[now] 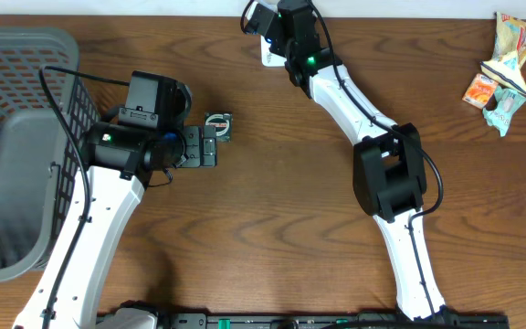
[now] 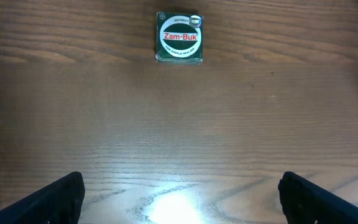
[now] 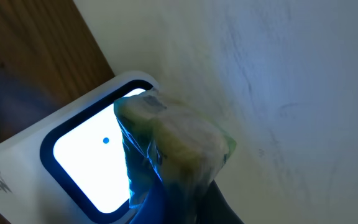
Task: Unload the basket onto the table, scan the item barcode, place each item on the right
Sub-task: 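Raise the tissue pack up under the white scanner, then carry the tissue pack to the far right corner and release it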
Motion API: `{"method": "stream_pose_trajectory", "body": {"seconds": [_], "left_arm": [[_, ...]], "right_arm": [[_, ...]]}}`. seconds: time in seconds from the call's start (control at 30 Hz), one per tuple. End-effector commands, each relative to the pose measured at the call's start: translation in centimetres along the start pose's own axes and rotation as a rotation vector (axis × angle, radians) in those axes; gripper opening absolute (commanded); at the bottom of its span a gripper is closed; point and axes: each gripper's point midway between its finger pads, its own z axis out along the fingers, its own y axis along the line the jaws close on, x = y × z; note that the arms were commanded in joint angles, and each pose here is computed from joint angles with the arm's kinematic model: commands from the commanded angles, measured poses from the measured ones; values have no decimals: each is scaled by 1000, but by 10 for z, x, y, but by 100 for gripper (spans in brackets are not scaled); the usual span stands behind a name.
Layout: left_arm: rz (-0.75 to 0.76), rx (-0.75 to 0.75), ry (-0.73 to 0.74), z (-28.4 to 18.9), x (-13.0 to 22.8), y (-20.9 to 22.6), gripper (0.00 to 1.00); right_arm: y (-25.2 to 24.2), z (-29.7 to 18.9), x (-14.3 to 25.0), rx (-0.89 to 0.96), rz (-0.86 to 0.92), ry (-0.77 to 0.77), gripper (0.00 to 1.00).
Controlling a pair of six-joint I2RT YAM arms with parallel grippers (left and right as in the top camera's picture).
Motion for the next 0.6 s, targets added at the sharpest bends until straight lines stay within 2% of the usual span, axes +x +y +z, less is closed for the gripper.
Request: {"method": "stream_pose_trajectory", "body": {"seconds": [0.0,0.23,0.4,0.57], "left_arm": [[6,-2,-18,-5,-4,0,98],[6,-2,-19,-5,-4,0,98],[6,-2,-18,-5,-4,0,98],[6,-2,-18,-5,-4,0,98]], "right_arm": [[-20,-4,6,66,-5,51,1],[-88,-34,51,126,139,158,1],[-133,-62,143,185,316,393,1],[-141,-91,250,187,434,663,1]]}}
